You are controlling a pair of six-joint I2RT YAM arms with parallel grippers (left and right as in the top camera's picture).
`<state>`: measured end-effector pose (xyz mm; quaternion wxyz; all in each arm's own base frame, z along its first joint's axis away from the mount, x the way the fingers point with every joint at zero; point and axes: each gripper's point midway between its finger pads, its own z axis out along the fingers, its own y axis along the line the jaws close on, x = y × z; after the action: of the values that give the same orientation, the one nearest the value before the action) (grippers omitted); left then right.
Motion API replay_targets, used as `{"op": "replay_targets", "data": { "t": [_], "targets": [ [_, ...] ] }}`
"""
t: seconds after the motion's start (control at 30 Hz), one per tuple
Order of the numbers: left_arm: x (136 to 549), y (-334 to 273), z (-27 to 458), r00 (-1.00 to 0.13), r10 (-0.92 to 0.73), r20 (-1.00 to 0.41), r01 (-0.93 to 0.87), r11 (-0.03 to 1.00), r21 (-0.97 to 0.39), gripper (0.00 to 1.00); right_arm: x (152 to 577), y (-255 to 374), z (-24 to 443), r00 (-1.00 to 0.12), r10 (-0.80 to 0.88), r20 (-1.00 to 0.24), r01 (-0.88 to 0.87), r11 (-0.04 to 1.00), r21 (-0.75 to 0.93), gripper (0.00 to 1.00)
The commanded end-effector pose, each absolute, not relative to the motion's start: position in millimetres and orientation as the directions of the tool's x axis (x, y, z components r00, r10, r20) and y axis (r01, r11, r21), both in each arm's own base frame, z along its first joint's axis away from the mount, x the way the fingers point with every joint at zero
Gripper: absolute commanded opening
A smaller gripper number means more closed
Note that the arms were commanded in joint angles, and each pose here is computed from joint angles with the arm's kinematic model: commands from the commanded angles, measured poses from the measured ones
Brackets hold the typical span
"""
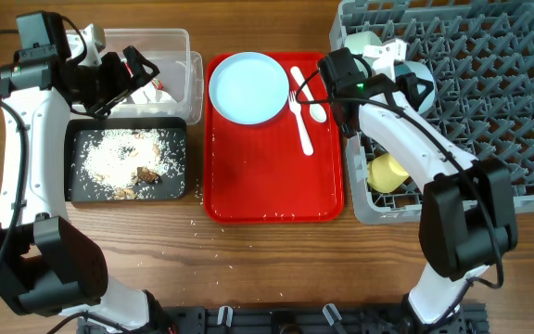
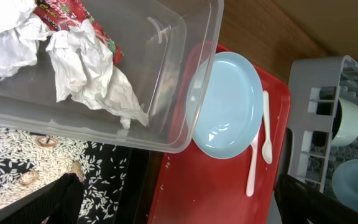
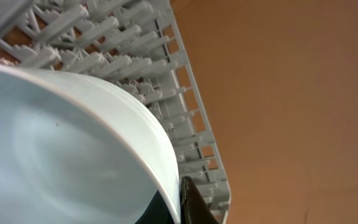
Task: Sort waste into correct bins and load items into the dishwasher rack
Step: 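Place the mint bowl into the back of the rack with right gripper, then grasp the blue bowl with the right gripper and set it in the rack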
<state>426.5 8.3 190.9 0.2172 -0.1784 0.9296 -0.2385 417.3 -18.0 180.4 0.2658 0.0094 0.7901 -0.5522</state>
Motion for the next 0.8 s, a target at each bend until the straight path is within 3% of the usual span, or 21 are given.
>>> {"op": "replay_targets", "data": {
  "t": [0.0,0.1,0.17,0.27,0.33,0.47,0.57,0.67,0.77],
  "targets": [
    [428,10,196,-0.837,-0.433,-0.335,-0.218,0.825,-0.521,1.0,422,-18,160,-0.898,-0.313,-0.31,0.175,0.391,-0.903,0.04],
    [428,10,196,-0.837,-0.433,-0.335,-0.218,0.825,-0.521,1.0,424,18,113,-0.896,-0.401,-0.19,-0.096,0.592,-0.8,0.08],
    [428,10,196,-0.837,-0.432,-0.336,-0.218,0.826,-0.521,1.0,415,47,90,-0.872,-0.473,-0.128,-0.256,0.662,-0.705,0.33],
    [428,10,196,-0.837,-0.433,-0.335,-0.218,0.825,-0.521,1.0,404,53,90,-0.872,-0.48,-0.093,-0.284,0.652,-0.703,0.72],
    [428,10,196,-0.837,-0.432,-0.336,-0.218,0.826,-0.521,1.0,397,56,97,-0.874,-0.476,-0.097,-0.28,0.657,-0.699,0.83],
    [428,10,196,-0.837,-0.432,-0.336,-0.218,0.826,-0.521,1.0,396,66,132,-0.85,-0.486,-0.203,-0.239,0.699,-0.674,0.95],
    [428,10,196,-0.837,-0.433,-0.335,-0.218,0.825,-0.521,1.0,396,82,167,-0.799,-0.494,-0.342,-0.231,0.778,-0.584,0.98],
    [428,10,196,-0.837,-0.433,-0.335,-0.218,0.825,-0.521,1.0,396,119,190,-0.723,-0.487,-0.49,-0.305,0.862,-0.405,0.98],
    [428,10,196,-0.837,-0.433,-0.335,-0.218,0.825,-0.521,1.0,385,196,195,-0.666,-0.415,-0.619,-0.512,0.859,-0.025,0.97]
  ]
}}
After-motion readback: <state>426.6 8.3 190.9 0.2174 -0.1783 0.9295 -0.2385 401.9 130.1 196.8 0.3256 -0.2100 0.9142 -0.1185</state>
